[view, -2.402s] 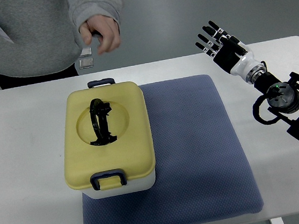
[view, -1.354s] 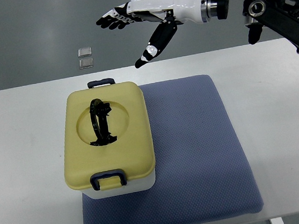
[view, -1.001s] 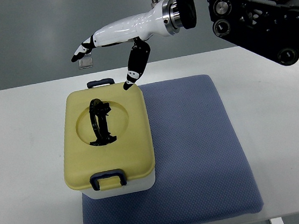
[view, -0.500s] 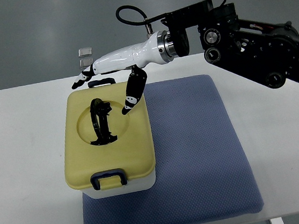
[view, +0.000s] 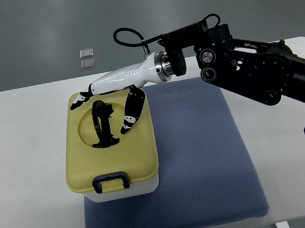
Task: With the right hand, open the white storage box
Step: 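Lower the right hand and close fingers around the black lid handle, then lift the yellow lid off the box with the right hand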
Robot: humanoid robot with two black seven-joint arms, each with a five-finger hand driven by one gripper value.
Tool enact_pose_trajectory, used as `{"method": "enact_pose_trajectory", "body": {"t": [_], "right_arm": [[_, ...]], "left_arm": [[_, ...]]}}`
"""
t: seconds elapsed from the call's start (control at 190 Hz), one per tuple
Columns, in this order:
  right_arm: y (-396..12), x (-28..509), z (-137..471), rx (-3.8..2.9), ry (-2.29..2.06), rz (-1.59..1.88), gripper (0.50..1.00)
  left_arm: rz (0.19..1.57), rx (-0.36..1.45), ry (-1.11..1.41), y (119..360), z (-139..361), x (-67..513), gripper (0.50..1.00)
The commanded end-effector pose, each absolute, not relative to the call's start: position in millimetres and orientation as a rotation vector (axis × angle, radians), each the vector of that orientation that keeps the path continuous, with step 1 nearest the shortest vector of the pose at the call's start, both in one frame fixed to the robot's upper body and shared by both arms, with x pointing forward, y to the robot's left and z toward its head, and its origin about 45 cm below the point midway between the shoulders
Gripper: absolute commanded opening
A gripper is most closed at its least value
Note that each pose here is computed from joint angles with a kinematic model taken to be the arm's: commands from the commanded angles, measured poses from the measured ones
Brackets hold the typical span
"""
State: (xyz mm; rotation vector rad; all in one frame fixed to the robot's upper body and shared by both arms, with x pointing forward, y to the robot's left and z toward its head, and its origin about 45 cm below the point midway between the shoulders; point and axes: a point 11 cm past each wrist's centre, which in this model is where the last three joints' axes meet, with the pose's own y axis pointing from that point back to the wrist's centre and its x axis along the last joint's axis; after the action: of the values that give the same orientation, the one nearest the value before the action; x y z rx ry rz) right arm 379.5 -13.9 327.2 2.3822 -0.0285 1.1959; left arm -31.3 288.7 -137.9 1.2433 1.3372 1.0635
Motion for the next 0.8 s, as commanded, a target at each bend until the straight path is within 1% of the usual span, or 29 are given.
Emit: {"method": "enact_pose_trajectory", "body": {"t": [0.0,0.042,0.132,0.158,0.195,0.211,0.269,0.284,0.311,0.316,0.321,0.327,0.332,0.337,0.348,0.353,0.363,0.411,0.427,0.432,0.437,0.442,0.448,0.453,0.458,0.464,0.469,0.479,0.795], "right_arm": [[-12.5,377.7,324.9,2.389,-0.023,1.19,0.932],[-12.1,377.8,324.7,2.39,-0.023,1.189,0.926],[-11.6,377.4,324.6,2.394,-0.022,1.189,0.895],[-11.9,377.2,323.4,2.395,-0.022,1.185,0.87],[-11.5,377.2,322.9,2.399,-0.03,1.186,0.856],[-10.1,376.9,323.4,2.402,-0.034,1.191,0.834],[-6.7,375.8,324.4,2.411,-0.039,1.2,0.782],[-6.0,375.6,324.3,2.412,-0.041,1.203,0.75],[-5.4,375.6,325.0,2.415,-0.045,1.206,0.721],[-4.7,375.2,324.7,2.415,-0.044,1.206,0.707],[-4.7,375.2,324.7,2.415,-0.044,1.206,0.707],[-4.7,375.6,325.4,2.417,-0.049,1.209,0.693],[-4.7,375.6,325.4,2.417,-0.049,1.209,0.693],[-4.0,375.3,325.6,2.418,-0.049,1.21,0.676],[-4.0,375.3,325.6,2.418,-0.049,1.21,0.676],[-4.0,375.4,325.7,2.418,-0.051,1.211,0.662],[-3.4,375.1,325.3,2.418,-0.051,1.211,0.652],[-2.1,374.5,325.2,2.423,-0.053,1.214,0.621],[-2.1,374.7,325.5,2.423,-0.056,1.215,0.588],[-2.1,374.7,325.5,2.423,-0.056,1.215,0.588],[-1.5,374.4,325.5,2.424,-0.055,1.216,0.566],[-1.5,374.4,325.5,2.424,-0.055,1.216,0.566],[-2.1,374.8,325.6,2.423,-0.058,1.216,0.546],[-2.1,374.8,325.6,2.423,-0.058,1.216,0.545],[-1.4,374.6,325.7,2.425,-0.058,1.218,0.527],[-1.4,374.6,325.7,2.425,-0.058,1.218,0.527],[-1.4,374.7,325.8,2.423,-0.06,1.22,0.507],[-0.8,374.3,325.9,2.426,-0.059,1.219,0.5],[2.3,376.2,338.9,2.432,-0.08,1.252,0.5]], "left_arm": [[1.064,1.243,1.337,288.7,-137.9,-31.3,1.0],[1.064,1.243,1.337,288.7,-137.9,-31.3,1.0],[1.064,1.243,1.337,288.7,-137.9,-31.3,1.0],[1.064,1.243,1.337,288.7,-137.9,-31.3,1.0],[1.064,1.243,1.337,288.7,-137.9,-31.3,1.0],[1.064,1.243,1.337,288.7,-137.9,-31.3,1.0],[1.064,1.243,1.337,288.7,-137.9,-31.3,1.0],[1.064,1.243,1.337,288.7,-137.9,-31.3,1.0],[1.064,1.243,1.337,288.7,-137.9,-31.3,1.0],[1.064,1.243,1.337,288.7,-137.9,-31.3,1.0],[1.064,1.243,1.337,288.7,-137.9,-31.3,1.0],[1.064,1.243,1.337,288.7,-137.9,-31.3,1.0],[1.064,1.243,1.337,288.7,-137.9,-31.3,1.0],[1.064,1.243,1.337,288.7,-137.9,-31.3,1.0],[1.064,1.243,1.337,288.7,-137.9,-31.3,1.0],[1.064,1.243,1.337,288.7,-137.9,-31.3,1.0],[1.064,1.243,1.337,288.7,-137.9,-31.3,1.0],[1.064,1.243,1.337,288.7,-137.9,-31.3,1.0],[1.064,1.243,1.337,288.7,-137.9,-31.3,1.0],[1.064,1.243,1.337,288.7,-137.9,-31.3,1.0],[1.064,1.243,1.337,288.7,-137.9,-31.3,1.0],[1.064,1.243,1.337,288.7,-137.9,-31.3,1.0],[1.064,1.243,1.337,288.7,-137.9,-31.3,1.0],[1.064,1.243,1.337,288.7,-137.9,-31.3,1.0],[1.064,1.243,1.337,288.7,-137.9,-31.3,1.0],[1.064,1.243,1.337,288.7,-137.9,-31.3,1.0],[1.064,1.243,1.337,288.7,-137.9,-31.3,1.0],[1.064,1.243,1.337,288.7,-137.9,-31.3,1.0],[1.065,1.244,1.337,289.2,-137.9,-31.3,1.0]]}}
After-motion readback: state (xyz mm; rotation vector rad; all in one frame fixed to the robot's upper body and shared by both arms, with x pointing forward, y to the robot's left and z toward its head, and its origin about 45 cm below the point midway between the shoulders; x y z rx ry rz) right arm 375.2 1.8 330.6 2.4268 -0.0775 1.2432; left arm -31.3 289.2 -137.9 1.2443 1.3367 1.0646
